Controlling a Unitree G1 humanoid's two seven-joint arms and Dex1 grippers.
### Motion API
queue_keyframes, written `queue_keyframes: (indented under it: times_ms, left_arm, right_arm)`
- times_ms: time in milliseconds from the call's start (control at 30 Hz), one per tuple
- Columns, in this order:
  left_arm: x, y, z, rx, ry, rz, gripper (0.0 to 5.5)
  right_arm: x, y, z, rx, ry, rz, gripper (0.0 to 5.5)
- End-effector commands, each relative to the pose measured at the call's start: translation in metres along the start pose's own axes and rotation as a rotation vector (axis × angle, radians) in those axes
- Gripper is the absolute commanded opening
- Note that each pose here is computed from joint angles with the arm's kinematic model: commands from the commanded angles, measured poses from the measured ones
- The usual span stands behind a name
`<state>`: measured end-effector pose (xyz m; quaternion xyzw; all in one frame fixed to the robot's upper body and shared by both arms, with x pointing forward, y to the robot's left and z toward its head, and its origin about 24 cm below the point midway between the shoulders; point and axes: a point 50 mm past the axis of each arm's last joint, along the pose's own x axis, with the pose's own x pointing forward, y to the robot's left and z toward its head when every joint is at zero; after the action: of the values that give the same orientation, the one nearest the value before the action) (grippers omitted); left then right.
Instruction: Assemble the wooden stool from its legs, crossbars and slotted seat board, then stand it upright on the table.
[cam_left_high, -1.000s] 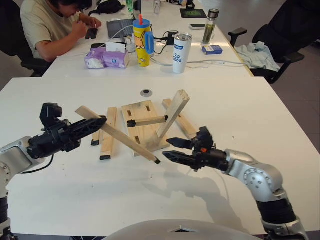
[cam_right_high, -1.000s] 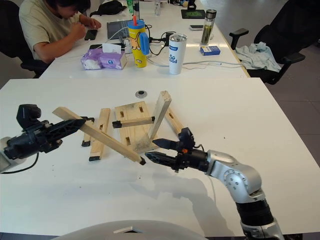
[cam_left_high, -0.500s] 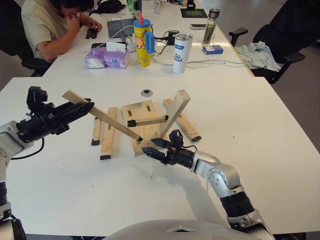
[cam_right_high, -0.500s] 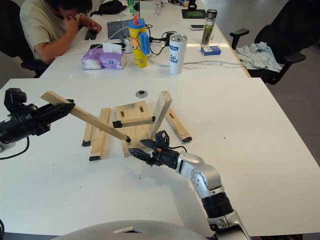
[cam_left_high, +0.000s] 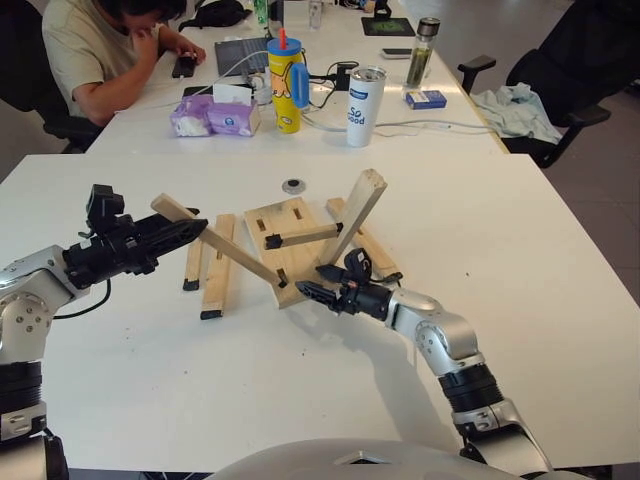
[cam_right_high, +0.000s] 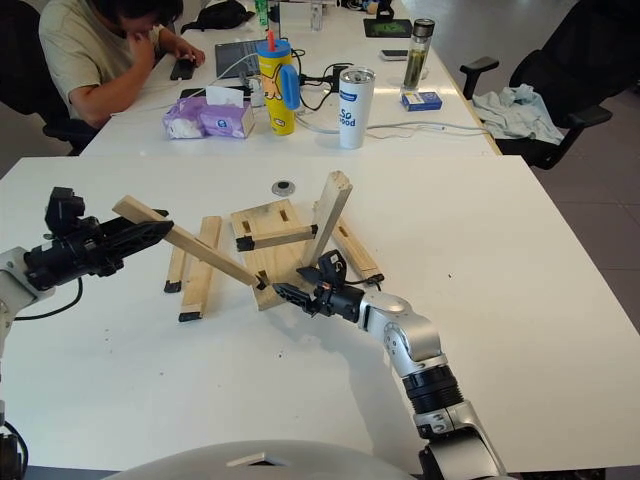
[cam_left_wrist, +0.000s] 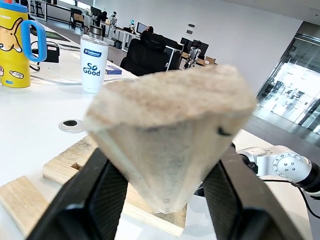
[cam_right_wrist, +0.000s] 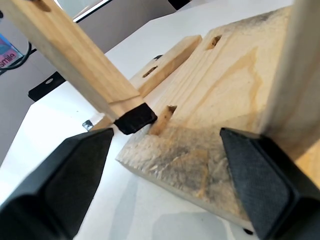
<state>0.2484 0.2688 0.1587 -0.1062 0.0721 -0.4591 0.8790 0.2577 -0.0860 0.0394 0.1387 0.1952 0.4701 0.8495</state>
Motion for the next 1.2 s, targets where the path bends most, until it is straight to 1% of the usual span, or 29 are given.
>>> queue_keyframes:
  times_ms: [33, 133, 333, 467, 667, 800, 900, 1067, 1200]
  left_arm:
    - [0.015, -0.002, -0.007, 0.074, 0.126, -0.006, 2.07]
    - [0.021, -0.003, -0.006, 0.143, 0.189, -0.003, 2.07]
    - [0.027, -0.012, 0.024, 0.244, 0.224, -0.036, 2.07]
    - [0.033, -0.021, 0.036, 0.291, 0.252, -0.079, 2.07]
    - [0.037, -0.013, 0.045, 0.349, 0.346, -0.100, 2.07]
    - [0.043, -0.011, 0.037, 0.362, 0.401, -0.125, 2.07]
    - [0.047, -0.013, 0.022, 0.362, 0.453, -0.149, 2.07]
    - [0.055, -0.022, 0.016, 0.365, 0.456, -0.200, 2.07]
    - [0.072, -0.027, 0.002, 0.321, 0.442, -0.234, 2.07]
  right_arm:
    - [-0.003, -0.004, -0.011, 0.006, 0.066, -0.014, 3.97]
    - [-0.003, -0.002, -0.013, 0.005, 0.076, -0.001, 3.97]
    - [-0.002, 0.001, -0.018, 0.008, 0.099, 0.002, 3.97]
    - [-0.003, 0.002, -0.022, 0.005, 0.119, 0.009, 3.97]
    - [-0.001, 0.003, -0.023, 0.002, 0.130, 0.020, 3.97]
    - [0.002, 0.004, -0.023, -0.006, 0.141, 0.031, 3.97]
    - [0.001, 0.005, -0.024, -0.004, 0.152, 0.029, 3.97]
    - [0.001, 0.004, -0.028, 0.013, 0.173, 0.019, 3.97]
    - [0.000, 0.006, -0.032, 0.016, 0.184, 0.024, 3.97]
